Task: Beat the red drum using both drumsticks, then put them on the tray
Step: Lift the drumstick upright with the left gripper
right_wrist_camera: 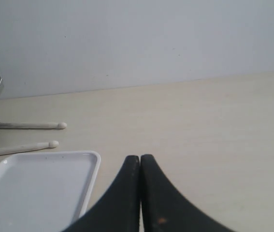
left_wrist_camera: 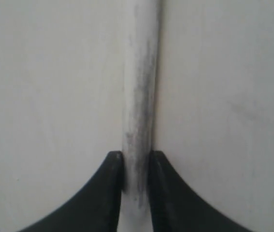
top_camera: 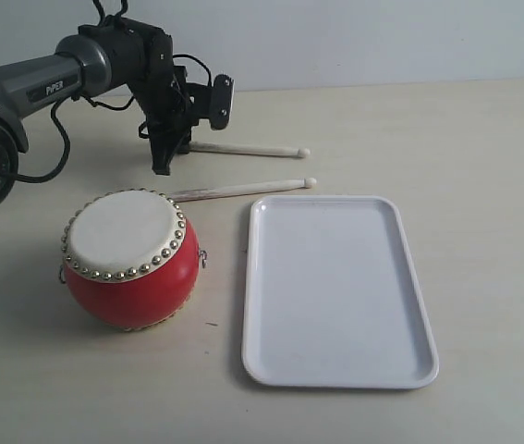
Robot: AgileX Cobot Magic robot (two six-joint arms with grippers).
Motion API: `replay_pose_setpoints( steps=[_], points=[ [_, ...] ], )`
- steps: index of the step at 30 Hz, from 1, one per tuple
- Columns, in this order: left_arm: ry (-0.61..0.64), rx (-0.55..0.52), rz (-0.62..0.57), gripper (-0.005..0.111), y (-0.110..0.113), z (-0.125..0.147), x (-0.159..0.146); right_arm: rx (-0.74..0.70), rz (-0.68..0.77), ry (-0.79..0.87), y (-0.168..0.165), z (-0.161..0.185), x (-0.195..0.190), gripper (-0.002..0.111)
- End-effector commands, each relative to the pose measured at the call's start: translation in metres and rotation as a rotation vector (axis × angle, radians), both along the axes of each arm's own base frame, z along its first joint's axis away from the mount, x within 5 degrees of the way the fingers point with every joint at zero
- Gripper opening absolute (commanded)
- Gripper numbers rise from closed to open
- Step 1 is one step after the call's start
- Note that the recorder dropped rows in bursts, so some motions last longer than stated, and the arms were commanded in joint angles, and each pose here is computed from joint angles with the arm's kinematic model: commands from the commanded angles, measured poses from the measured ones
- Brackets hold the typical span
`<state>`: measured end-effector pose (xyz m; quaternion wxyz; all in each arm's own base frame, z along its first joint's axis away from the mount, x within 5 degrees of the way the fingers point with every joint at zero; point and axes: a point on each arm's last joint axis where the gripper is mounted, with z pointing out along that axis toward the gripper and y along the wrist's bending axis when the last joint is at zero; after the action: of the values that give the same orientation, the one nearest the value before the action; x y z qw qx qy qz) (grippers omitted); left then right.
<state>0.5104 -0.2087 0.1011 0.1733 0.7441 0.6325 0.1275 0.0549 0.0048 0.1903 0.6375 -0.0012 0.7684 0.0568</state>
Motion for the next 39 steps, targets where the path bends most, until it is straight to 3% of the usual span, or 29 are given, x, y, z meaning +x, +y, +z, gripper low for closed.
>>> replay_pose_setpoints(
  steps=[1, 7, 21, 28, 34, 39],
  points=[
    [0.106, 0.055, -0.026, 0.0, 0.003, -0.021, -0.008, -0.003, -0.003, -0.005, 0.0, -0.001, 0.0, 0.0],
    [0.099, 0.049, -0.021, 0.0, 0.001, -0.011, -0.009, -0.003, -0.003, -0.005, 0.0, -0.001, 0.0, 0.0],
    [0.004, -0.081, 0.12, 0.0, 0.0, 0.071, -0.014, -0.003, -0.003, -0.005, 0.0, -0.001, 0.0, 0.0],
    [0.108, -0.175, 0.179, 0.0, -0.004, 0.096, -0.028, -0.003, -0.003, -0.005, 0.0, -0.001, 0.0, 0.0],
    [0.194, -0.331, 0.209, 0.0, -0.006, 0.135, -0.044, -0.003, -0.003, -0.005, 0.0, -0.001, 0.0, 0.0],
    [0.268, -0.465, 0.267, 0.0, 0.009, 0.149, -0.043, -0.003, -0.003, -0.005, 0.0, -0.001, 0.0, 0.0]
  ],
)
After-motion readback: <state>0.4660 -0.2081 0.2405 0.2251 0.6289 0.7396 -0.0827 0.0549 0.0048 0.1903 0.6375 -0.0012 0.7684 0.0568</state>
